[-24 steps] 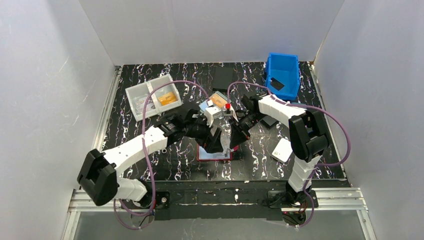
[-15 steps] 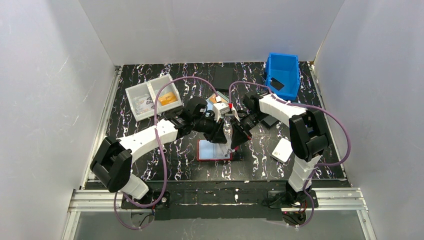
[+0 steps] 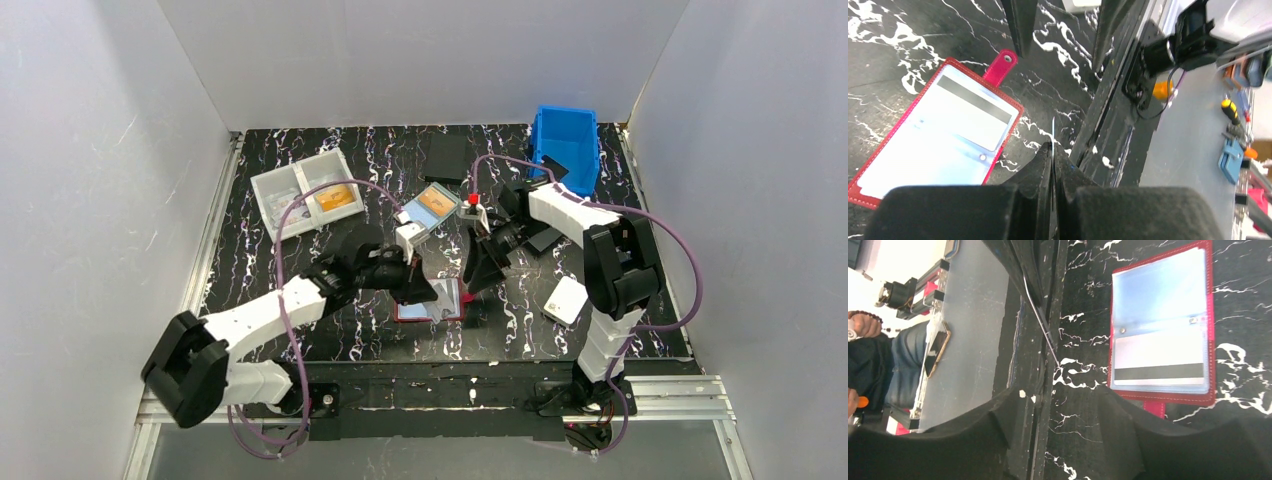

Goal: Take the credit cards out of the card holder
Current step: Place the credit card in the storage box.

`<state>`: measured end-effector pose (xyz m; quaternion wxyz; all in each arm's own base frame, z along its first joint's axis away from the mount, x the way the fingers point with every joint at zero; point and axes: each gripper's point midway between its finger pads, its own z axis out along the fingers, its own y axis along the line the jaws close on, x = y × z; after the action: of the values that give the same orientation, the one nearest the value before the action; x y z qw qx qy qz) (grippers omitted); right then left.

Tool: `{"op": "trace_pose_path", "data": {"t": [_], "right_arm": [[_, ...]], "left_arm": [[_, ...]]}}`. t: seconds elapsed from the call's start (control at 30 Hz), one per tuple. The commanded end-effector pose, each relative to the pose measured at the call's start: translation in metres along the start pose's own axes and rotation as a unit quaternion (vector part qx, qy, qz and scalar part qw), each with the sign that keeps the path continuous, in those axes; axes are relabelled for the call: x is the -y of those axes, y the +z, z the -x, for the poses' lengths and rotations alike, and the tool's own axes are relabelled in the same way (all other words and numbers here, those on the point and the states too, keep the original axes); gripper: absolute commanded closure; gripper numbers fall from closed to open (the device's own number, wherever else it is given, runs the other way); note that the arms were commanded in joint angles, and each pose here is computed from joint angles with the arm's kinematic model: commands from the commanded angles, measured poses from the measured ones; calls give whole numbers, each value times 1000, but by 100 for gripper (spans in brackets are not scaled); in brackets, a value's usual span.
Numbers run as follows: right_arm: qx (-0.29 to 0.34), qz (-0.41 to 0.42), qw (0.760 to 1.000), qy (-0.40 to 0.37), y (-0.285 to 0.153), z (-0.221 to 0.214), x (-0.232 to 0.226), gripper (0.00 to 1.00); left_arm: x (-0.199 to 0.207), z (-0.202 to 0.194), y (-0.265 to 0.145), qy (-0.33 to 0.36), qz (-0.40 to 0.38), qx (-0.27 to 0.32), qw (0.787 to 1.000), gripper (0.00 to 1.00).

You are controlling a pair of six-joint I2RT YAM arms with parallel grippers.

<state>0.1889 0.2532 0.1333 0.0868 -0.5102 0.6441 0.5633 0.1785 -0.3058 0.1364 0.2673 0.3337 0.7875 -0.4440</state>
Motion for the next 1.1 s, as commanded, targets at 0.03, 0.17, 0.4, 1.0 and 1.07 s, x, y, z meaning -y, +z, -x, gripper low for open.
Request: {"op": "trace_pose_path", "data": {"t": [0.03, 0.17, 0.4, 1.0, 1.07], "right_arm": [[65, 32, 997, -4, -3, 20, -14, 24], [103, 62, 992, -27, 0, 21, -29, 15], [128, 78, 987, -55, 10, 21, -41, 17], [125, 85, 988, -32, 13, 27, -36, 99], [100, 79, 991, -37, 13, 21, -32, 99]], "left_arm": [[11, 43, -21, -36, 3, 167, 985, 100], [9, 55, -31, -73, 5, 246, 966, 100], [14, 60, -31, -104, -20, 288, 952, 100], [9, 54, -27, -111, -14, 301, 947, 89], [-1, 46, -32, -120, 12, 288, 950, 55]]}}
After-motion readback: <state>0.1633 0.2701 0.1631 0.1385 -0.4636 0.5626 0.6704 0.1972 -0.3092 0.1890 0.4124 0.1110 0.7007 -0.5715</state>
